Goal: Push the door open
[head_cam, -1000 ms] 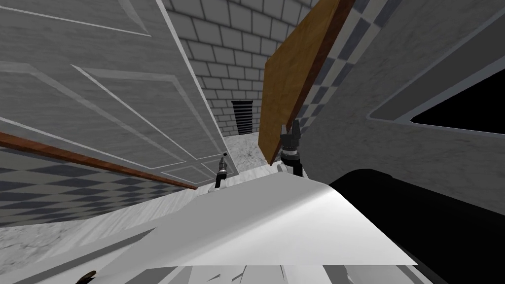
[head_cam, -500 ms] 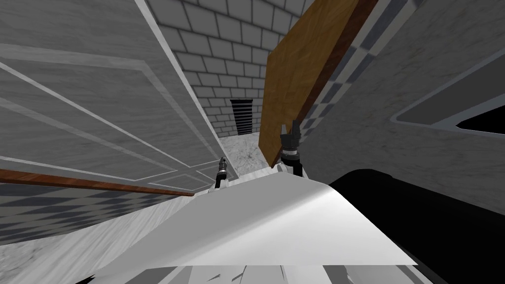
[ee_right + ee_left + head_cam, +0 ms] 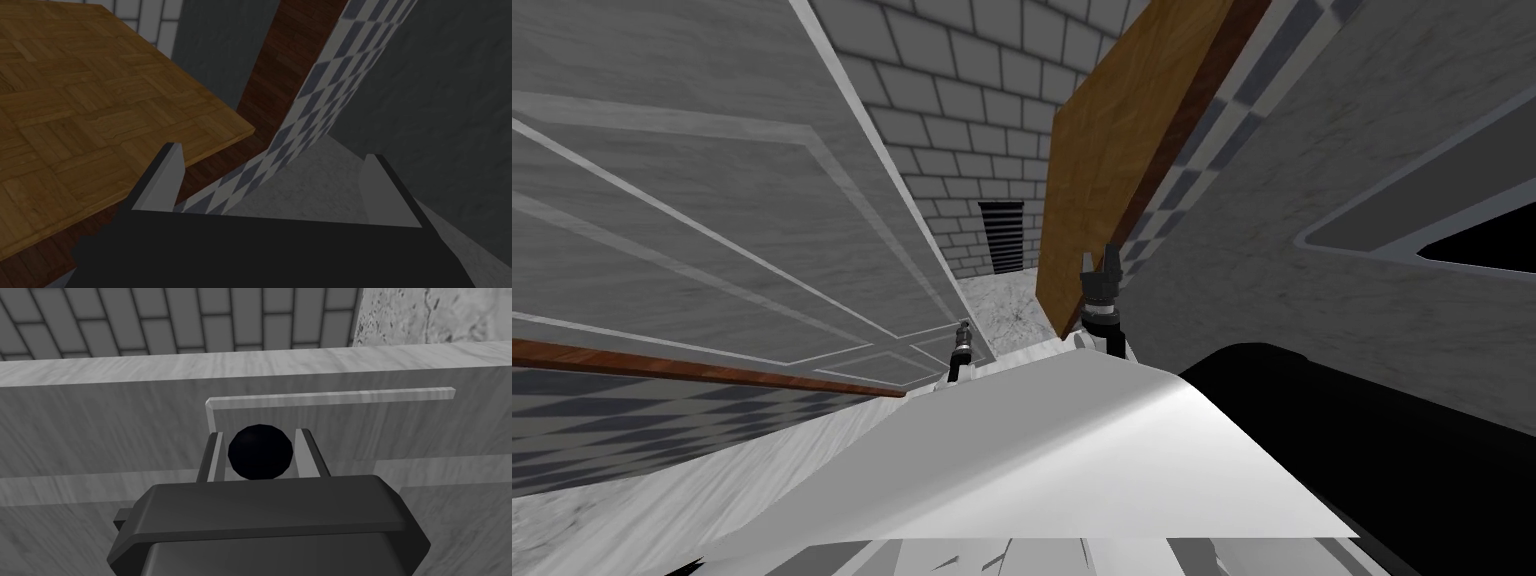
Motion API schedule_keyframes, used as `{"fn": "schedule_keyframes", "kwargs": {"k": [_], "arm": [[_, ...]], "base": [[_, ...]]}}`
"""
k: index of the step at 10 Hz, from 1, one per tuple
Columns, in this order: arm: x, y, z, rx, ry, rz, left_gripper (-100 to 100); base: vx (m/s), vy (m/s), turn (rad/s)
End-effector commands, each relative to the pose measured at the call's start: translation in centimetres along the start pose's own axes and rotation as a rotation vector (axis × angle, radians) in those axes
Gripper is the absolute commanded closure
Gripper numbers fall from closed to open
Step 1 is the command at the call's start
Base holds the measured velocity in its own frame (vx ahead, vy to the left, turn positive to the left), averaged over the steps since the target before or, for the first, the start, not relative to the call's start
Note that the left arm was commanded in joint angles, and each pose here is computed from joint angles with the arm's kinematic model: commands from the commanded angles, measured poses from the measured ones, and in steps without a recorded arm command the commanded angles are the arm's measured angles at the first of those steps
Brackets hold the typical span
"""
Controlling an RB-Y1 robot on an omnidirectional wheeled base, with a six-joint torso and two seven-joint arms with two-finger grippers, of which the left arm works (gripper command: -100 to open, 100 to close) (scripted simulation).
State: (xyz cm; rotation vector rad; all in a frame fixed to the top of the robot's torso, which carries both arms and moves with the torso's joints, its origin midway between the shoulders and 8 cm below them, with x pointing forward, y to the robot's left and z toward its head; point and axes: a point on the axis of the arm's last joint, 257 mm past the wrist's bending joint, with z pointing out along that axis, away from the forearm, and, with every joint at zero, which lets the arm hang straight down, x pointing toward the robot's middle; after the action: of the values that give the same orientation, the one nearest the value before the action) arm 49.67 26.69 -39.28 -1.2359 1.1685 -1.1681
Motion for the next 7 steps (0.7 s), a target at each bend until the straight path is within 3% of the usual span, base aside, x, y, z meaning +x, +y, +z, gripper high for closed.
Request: {"fn": "schedule_keyframes", "kwargs": {"k": [1,7], "arm": [[0.0,-0.2,0.09,0.005,-0.001,-0.001,100],[-3.2,0.0,-0.19,-0.001,-0.067,0.004,100]], "base": [[0.000,0.000,0.000],[0.159,-0.027,0.027]]}}
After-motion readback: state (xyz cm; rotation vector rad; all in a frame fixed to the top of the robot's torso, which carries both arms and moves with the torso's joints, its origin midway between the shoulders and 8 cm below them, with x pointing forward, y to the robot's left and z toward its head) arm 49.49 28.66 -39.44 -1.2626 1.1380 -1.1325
